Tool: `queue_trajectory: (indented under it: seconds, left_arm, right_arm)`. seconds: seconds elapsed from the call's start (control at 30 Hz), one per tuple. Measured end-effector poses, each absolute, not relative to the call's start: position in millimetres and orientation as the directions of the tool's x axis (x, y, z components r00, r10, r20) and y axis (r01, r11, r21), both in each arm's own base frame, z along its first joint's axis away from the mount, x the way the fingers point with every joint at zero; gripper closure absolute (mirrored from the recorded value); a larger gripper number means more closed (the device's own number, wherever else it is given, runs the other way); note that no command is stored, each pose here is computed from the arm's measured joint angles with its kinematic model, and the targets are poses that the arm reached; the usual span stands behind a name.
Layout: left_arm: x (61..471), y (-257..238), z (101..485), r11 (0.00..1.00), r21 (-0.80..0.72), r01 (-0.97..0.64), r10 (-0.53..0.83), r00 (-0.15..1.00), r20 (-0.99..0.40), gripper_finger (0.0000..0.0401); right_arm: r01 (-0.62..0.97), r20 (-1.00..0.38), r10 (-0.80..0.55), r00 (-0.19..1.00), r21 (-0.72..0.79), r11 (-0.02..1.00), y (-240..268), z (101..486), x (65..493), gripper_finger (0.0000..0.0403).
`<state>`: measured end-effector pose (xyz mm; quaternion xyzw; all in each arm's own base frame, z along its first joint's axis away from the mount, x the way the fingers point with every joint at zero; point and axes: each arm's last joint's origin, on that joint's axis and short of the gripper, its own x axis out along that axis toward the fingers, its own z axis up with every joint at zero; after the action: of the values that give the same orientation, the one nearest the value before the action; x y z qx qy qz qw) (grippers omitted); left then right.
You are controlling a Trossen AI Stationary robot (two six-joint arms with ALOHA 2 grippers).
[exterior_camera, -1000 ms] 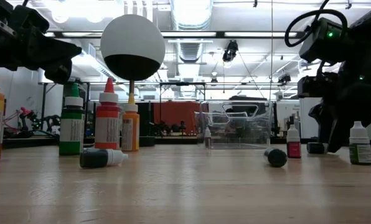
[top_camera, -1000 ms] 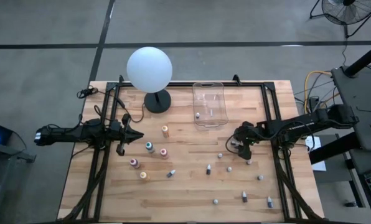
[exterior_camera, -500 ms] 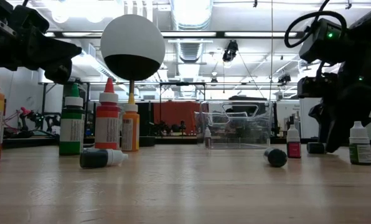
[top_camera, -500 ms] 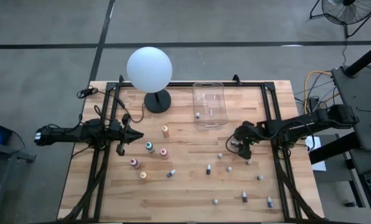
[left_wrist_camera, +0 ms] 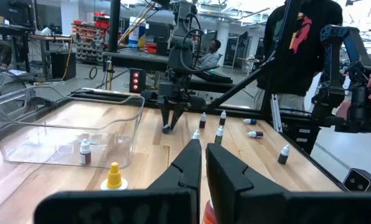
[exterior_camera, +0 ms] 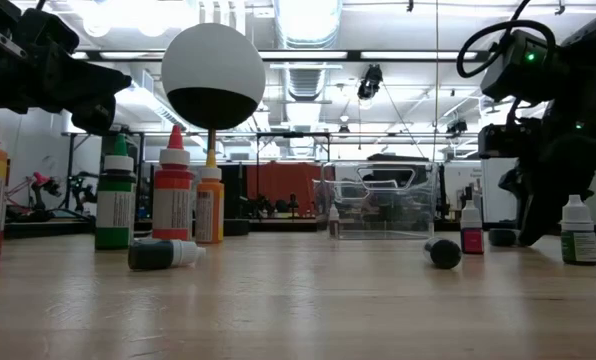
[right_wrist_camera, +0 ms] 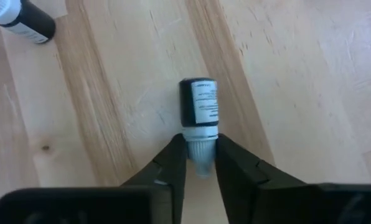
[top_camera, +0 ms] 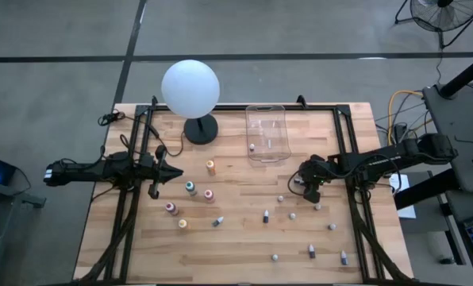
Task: Pick & Place food coloring
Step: Put the small black food coloring bottle into the transparent bin
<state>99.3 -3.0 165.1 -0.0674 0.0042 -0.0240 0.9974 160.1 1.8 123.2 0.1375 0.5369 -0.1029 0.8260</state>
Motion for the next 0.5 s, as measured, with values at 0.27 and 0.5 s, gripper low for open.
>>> queue_trajectory:
  seconds: [0.27,0.5]
  left_arm:
    - [99,-3,165,0.99,-0.134,0.047,-0.048,0.999,-0.005,0.0401]
    - [99,-3,165,0.99,-0.134,0.047,-0.048,0.999,-0.005,0.0401]
  right_arm:
    - [0.312,-0.907,-0.007,0.421,0.138,0.94,2,126,159,0.0348]
    - [0.329,-0.905,0.039,0.424,0.194,0.924,4,134,160,0.0349]
